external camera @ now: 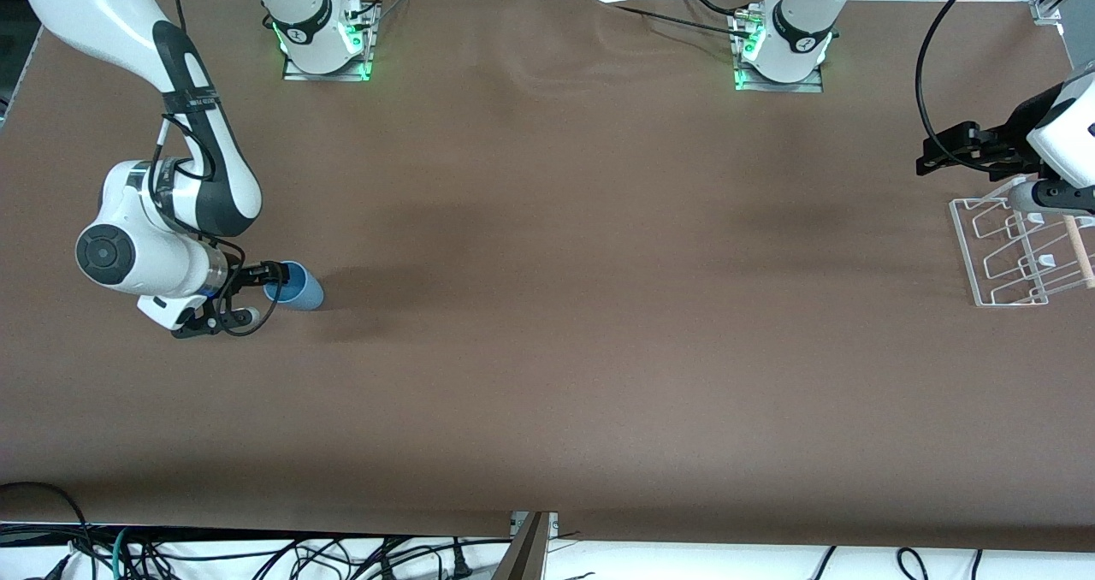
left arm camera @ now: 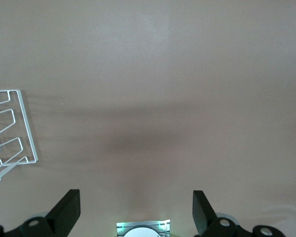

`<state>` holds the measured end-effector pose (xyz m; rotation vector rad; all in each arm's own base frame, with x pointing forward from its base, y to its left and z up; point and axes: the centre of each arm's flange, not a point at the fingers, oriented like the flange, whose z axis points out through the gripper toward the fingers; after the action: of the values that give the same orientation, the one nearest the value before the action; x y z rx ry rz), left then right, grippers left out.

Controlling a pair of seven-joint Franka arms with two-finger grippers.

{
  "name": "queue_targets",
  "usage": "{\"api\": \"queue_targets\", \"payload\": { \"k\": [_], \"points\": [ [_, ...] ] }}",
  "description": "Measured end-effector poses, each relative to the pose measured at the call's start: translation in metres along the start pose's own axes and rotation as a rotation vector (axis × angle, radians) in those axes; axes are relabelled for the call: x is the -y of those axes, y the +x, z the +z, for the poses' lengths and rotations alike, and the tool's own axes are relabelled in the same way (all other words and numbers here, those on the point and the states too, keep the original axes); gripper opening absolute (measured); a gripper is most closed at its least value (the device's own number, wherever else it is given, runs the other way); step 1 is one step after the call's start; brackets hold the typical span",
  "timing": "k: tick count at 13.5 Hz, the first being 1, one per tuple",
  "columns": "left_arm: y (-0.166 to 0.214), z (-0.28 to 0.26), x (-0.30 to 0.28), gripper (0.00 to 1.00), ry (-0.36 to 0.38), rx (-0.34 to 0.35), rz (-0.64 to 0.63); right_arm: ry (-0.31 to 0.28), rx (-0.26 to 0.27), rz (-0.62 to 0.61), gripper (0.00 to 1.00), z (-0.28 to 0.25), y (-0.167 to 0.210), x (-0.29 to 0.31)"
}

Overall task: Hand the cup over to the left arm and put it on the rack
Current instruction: 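Close the right gripper on the cup while the left gripper lifts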

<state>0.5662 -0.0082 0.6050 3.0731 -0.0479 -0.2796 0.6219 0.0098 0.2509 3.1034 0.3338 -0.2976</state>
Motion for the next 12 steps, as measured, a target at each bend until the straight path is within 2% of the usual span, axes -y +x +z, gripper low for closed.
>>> {"api": "queue_targets", "payload": {
  "k": [2, 3, 4, 5, 8, 10, 11, 12],
  "points": [
    [0.002, 0.000, -0.005, 1.00, -0.003, 0.000, 0.009, 0.001, 0.006, 0.000, 0.89, 0.006, 0.001, 0.000],
    [0.003, 0.001, -0.007, 1.00, -0.015, 0.001, 0.013, 0.001, 0.009, 0.001, 0.79, 0.009, 0.001, 0.000],
    [0.004, 0.002, -0.010, 1.00, -0.034, 0.003, 0.017, 0.001, 0.012, 0.002, 0.79, 0.011, 0.001, 0.000],
    [0.005, 0.003, -0.013, 1.00, -0.050, 0.005, 0.023, 0.002, 0.015, 0.005, 0.73, 0.013, 0.001, 0.000],
    [0.006, 0.006, -0.030, 1.00, -0.111, 0.012, 0.051, 0.002, 0.021, 0.035, 0.36, 0.016, 0.001, 0.000],
    [0.008, 0.010, -0.034, 1.00, -0.148, 0.022, 0.058, 0.004, 0.023, 0.043, 0.15, 0.017, 0.001, 0.000],
    [0.009, 0.012, -0.036, 1.00, -0.157, 0.026, 0.064, 0.004, 0.017, 0.043, 0.07, 0.014, 0.002, 0.001],
    [0.009, 0.014, -0.041, 1.00, -0.162, 0.029, 0.081, 0.004, 0.014, 0.042, 0.07, 0.012, 0.004, 0.001]
  ]
}}
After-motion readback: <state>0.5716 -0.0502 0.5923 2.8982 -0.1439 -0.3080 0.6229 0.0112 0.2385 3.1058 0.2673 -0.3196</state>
